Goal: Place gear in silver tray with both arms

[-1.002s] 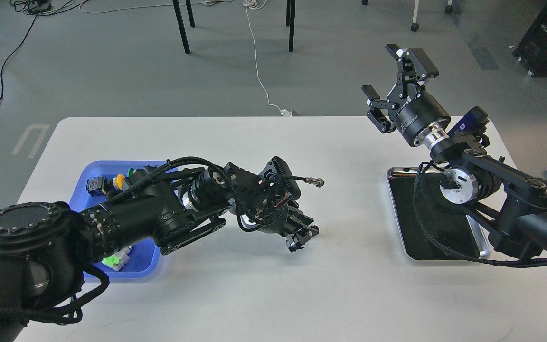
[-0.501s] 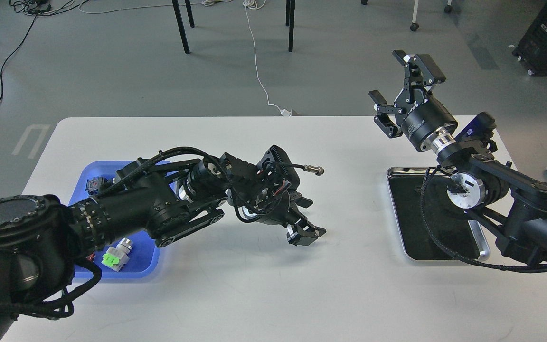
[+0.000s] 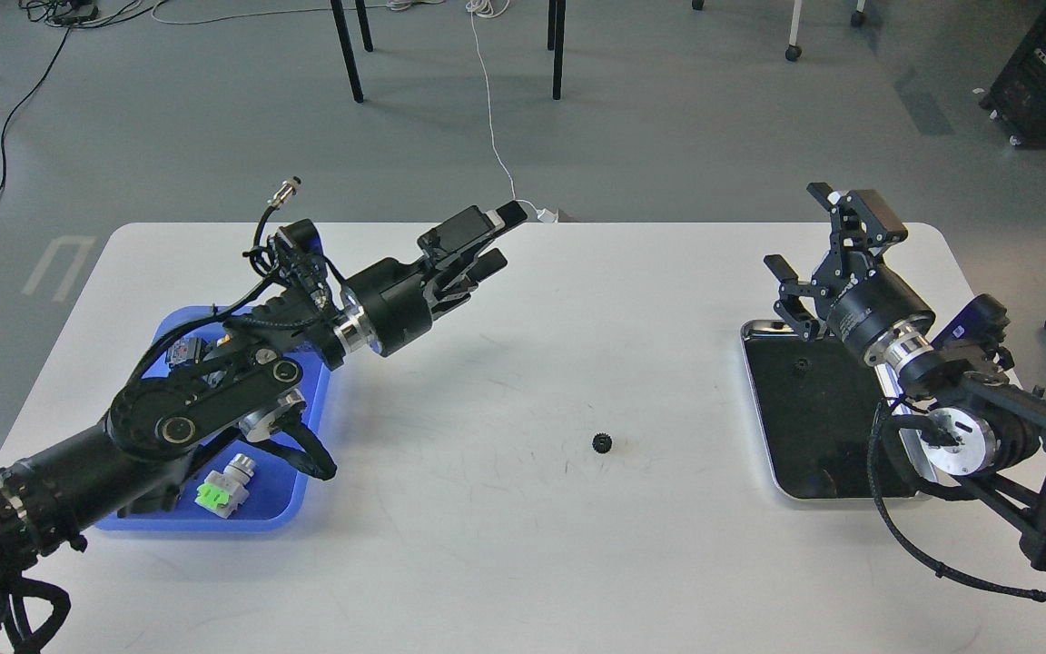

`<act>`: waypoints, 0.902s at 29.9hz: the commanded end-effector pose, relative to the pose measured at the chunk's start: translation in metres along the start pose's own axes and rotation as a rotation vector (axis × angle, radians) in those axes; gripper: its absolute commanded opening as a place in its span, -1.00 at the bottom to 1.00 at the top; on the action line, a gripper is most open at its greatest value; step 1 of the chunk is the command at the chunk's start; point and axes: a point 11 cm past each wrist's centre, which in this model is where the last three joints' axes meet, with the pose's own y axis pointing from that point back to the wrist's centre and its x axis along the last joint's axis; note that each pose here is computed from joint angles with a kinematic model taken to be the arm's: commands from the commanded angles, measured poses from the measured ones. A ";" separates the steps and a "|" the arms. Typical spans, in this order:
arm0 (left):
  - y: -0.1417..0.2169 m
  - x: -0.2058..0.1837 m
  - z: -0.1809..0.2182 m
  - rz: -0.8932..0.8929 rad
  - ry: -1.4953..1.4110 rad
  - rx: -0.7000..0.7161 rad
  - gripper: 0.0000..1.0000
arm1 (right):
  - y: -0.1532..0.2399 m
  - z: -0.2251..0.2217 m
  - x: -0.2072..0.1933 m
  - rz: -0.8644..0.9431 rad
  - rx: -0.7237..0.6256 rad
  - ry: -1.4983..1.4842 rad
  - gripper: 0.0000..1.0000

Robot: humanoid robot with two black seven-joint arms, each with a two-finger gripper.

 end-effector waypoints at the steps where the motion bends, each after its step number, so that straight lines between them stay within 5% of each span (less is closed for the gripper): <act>1: 0.035 0.011 -0.023 0.161 0.141 -0.012 0.96 | 0.011 0.002 -0.009 -0.116 -0.042 0.082 0.98; 7: 0.071 0.044 -0.026 0.366 0.306 -0.113 0.96 | 0.006 -0.010 -0.039 -0.338 -0.070 0.414 0.98; 16: 0.090 0.068 -0.014 0.413 0.489 -0.233 0.96 | -0.032 -0.042 -0.114 -0.859 -0.216 1.169 0.97; 22: 0.089 0.069 -0.009 0.418 0.493 -0.254 0.96 | -0.042 -0.003 -0.164 -1.162 -0.222 1.558 0.96; 27: 0.091 0.073 -0.007 0.432 0.493 -0.268 0.96 | -0.043 0.027 -0.168 -1.275 -0.218 1.721 0.95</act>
